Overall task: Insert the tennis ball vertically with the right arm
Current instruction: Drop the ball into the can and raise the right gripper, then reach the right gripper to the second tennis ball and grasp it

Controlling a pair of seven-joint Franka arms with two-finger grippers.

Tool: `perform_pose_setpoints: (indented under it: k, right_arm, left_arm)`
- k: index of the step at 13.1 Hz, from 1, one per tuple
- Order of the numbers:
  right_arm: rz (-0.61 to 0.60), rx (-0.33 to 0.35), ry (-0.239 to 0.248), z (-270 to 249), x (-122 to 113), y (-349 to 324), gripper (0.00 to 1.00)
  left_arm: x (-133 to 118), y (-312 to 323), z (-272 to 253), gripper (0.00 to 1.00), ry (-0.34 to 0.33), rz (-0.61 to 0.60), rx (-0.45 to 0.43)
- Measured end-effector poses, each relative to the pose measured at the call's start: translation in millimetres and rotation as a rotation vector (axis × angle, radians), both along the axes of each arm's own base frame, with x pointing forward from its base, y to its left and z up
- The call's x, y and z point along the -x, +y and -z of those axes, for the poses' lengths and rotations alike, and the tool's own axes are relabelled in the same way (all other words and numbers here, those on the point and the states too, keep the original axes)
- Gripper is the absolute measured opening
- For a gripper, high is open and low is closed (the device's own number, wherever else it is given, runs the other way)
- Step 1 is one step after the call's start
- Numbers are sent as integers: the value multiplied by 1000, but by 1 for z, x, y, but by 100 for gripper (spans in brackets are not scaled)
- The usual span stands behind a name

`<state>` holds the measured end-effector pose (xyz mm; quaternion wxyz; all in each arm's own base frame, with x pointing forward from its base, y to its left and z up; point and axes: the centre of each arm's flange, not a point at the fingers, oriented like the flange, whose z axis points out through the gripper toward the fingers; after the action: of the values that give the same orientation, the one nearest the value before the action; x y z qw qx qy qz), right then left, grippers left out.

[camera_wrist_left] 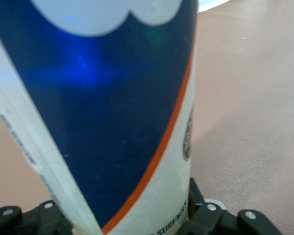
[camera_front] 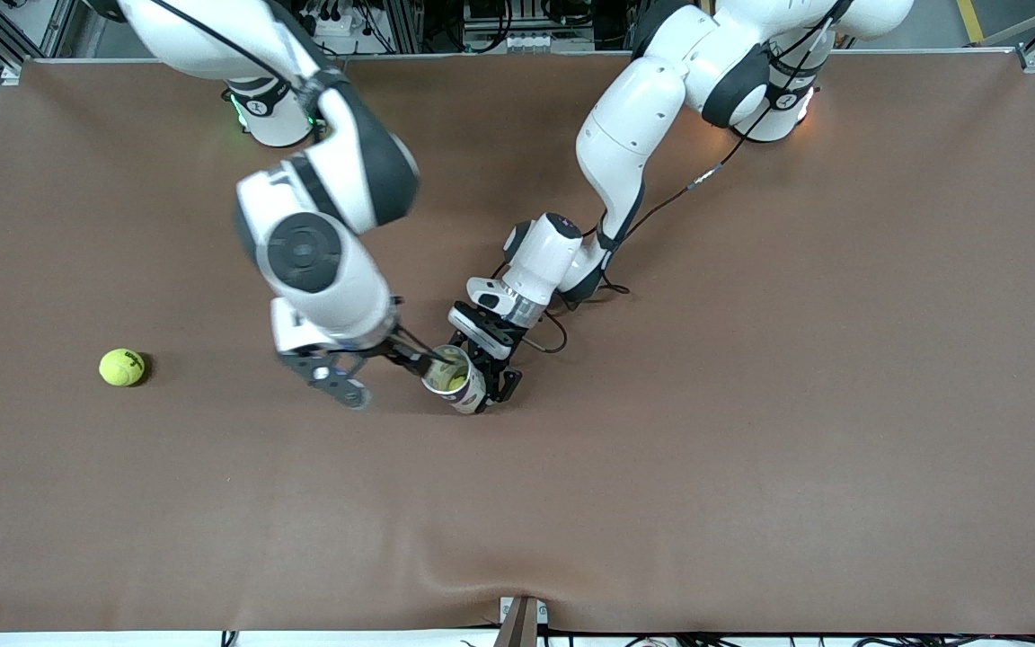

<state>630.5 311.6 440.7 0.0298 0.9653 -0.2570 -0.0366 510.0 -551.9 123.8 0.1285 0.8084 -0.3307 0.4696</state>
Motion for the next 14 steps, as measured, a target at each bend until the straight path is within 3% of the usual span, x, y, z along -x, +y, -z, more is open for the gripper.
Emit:
perform_pose_setpoints:
  k: [2,5,10,14]
  right_arm:
    - [-58,17,72,-19,-4,-51,100]
    - [-122,2,142,-46,-12,-141,100]
    - [-180,-55,165,-81,-11,-278,100]
    - [-280,-80,173,-57,-8,-387,100]
  left_arm:
    - [0,2,2,100,3,-2,-4]
    - [0,3,4,100,5,-3,-7]
    - [2,6,10,100,16,-4,-18]
    - [4,8,5,100,20,-7,-21]
